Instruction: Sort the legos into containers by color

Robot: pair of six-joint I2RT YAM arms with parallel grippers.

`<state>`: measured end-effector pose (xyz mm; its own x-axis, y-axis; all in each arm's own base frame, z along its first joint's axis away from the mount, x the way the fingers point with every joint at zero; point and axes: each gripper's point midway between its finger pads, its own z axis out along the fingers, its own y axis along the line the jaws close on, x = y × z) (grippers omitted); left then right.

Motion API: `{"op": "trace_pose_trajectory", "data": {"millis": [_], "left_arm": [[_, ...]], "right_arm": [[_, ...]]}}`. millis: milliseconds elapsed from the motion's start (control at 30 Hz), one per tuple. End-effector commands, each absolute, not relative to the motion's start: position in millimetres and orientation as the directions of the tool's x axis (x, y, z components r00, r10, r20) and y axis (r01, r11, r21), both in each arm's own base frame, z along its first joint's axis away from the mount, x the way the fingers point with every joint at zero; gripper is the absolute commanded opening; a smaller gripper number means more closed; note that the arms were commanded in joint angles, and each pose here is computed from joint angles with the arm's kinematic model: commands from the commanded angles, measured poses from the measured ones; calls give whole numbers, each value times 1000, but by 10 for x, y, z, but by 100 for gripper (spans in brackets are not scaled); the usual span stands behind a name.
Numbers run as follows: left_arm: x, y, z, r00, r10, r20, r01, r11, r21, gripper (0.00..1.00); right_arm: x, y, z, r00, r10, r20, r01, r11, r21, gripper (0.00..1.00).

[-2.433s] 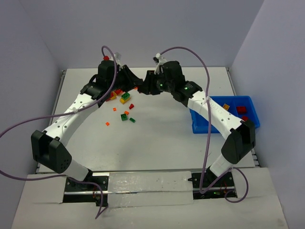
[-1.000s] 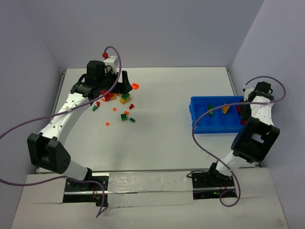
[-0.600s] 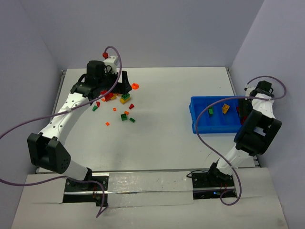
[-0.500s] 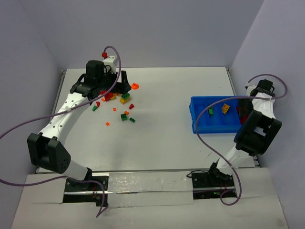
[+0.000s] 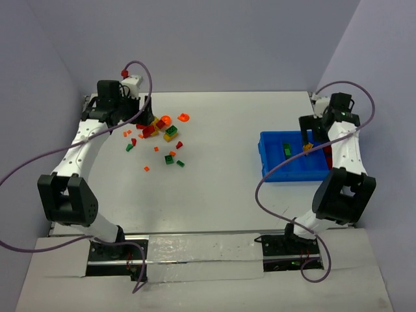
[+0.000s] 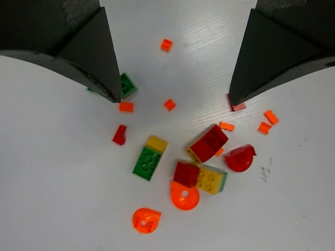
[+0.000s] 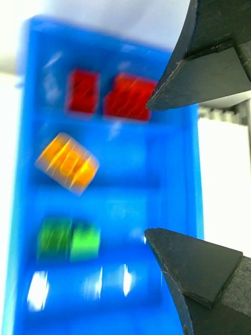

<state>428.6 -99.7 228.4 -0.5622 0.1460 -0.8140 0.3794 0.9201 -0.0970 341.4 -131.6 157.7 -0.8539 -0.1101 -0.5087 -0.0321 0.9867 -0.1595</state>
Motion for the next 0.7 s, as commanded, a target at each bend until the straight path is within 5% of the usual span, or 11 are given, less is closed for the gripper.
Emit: {"op": "trace_pose_trajectory", "data": {"millis": [0,300,667], "left_arm": [[4423,-838,2056,-535,343,-772,493,869,44,93],[4729,-592,1461,-470,531,-705,670,735,106,72],[4870,-601,1048,-301,602,-739,846,527,85,73]], "right_arm": [[3549,-657,2003,-777,-133,-615,-125,991,-56,100],[3625,-57,1996,-780,-97,-619,-197,976,95,100],[3611,-31,1853,-812,-95,-576,-192,975,109,100]]}}
